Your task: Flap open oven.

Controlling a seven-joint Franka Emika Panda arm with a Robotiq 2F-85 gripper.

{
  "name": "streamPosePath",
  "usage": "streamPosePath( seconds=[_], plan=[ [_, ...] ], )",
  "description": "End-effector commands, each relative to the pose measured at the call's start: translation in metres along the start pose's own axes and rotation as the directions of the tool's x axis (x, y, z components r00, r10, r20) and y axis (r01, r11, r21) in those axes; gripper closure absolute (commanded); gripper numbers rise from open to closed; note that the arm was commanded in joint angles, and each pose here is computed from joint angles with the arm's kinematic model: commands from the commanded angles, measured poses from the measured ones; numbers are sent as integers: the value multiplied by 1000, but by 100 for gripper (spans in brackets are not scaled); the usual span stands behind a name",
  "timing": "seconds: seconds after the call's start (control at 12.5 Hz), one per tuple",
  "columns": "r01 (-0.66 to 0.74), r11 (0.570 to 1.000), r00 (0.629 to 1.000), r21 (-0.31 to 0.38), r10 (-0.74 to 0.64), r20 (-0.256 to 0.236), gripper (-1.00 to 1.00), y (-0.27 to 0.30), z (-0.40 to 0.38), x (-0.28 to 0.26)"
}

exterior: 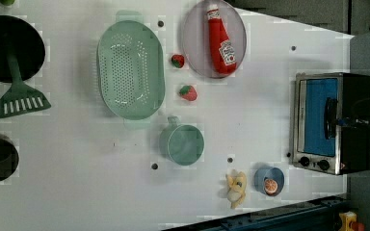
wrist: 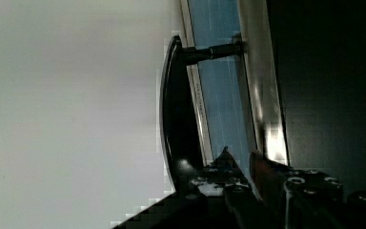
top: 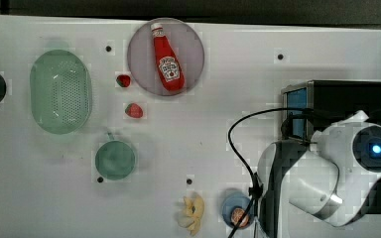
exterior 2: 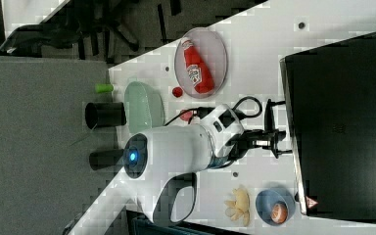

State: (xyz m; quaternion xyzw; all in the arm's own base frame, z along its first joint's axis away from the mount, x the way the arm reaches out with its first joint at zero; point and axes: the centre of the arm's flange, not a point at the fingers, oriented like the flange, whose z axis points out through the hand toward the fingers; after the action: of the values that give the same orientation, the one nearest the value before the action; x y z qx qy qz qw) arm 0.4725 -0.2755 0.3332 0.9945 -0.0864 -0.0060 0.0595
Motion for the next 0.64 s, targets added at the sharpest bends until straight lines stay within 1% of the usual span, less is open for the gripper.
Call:
streamPosePath(
  seconds=[0.08, 0.4, 0.56, 0.64],
  plan=[
    [59, 998, 998, 0, -59, -13, 65, -11, 3, 1],
    [92, 996, 996, 1, -92, -11, 65, -31, 15, 2],
    [121, 993, 993, 7, -121, 3, 65, -56, 21, 2],
    [156, 988, 988, 0, -156, 13, 65, -70, 25, 2]
  ],
)
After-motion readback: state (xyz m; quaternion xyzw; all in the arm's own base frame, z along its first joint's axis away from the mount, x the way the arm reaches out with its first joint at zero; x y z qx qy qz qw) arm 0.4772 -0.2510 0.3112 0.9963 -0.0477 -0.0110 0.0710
